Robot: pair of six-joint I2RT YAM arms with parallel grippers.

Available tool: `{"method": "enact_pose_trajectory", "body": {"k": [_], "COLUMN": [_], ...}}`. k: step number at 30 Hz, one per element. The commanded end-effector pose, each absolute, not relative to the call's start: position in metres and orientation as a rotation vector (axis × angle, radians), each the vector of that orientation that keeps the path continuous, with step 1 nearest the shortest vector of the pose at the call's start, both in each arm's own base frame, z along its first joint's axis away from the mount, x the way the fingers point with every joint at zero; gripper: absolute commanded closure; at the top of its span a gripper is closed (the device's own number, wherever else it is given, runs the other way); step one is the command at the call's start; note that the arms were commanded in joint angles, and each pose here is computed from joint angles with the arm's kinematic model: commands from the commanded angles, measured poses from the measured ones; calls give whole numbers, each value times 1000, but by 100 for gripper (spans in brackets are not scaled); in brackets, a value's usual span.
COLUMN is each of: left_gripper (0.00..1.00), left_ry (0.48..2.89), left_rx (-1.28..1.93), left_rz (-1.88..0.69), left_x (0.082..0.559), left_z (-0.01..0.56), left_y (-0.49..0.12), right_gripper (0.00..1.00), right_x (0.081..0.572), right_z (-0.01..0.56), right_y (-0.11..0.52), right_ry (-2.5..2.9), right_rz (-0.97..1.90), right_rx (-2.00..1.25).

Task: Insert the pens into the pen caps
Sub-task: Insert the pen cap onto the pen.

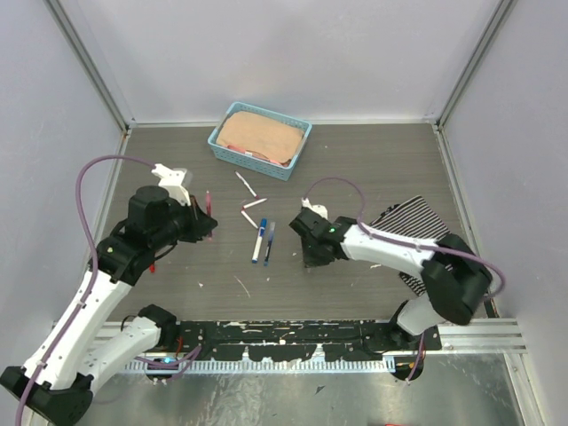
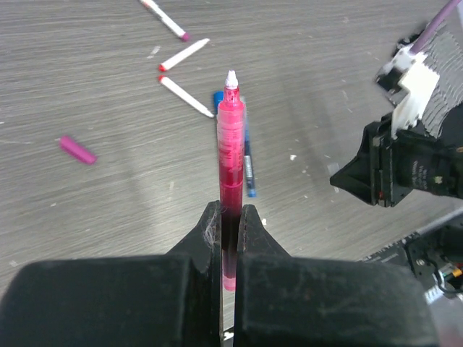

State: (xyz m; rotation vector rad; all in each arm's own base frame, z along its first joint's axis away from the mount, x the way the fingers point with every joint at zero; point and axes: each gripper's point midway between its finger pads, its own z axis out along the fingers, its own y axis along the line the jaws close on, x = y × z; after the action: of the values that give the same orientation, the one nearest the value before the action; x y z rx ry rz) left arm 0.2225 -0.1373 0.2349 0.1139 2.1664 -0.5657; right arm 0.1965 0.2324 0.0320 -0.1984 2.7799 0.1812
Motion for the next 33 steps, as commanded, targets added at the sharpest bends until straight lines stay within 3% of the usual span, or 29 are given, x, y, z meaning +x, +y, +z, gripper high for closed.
{"method": "enact_pose_trajectory", "body": {"k": [1, 19, 26, 33], "left_gripper": [100, 100, 100, 100], "left_ry": [2128, 1920, 1828, 1799], "left_rx": [174, 587, 612, 640], "left_rz": [-700, -996, -1084, -1105], "left_x": [219, 160, 153, 149], "left_z": [237, 260, 280, 286], "left_y": [-176, -340, -356, -357], "right_gripper": [95, 100, 99, 99], "right_x": [218, 219, 213, 210], "right_z": [106, 339, 377, 377], "right_y": [247, 215, 210, 222], "right_ry": [2518, 1705, 1568, 1585], "right_rz": [423, 924, 1033, 1081], "right_rx": [-182, 69, 122, 91]}}
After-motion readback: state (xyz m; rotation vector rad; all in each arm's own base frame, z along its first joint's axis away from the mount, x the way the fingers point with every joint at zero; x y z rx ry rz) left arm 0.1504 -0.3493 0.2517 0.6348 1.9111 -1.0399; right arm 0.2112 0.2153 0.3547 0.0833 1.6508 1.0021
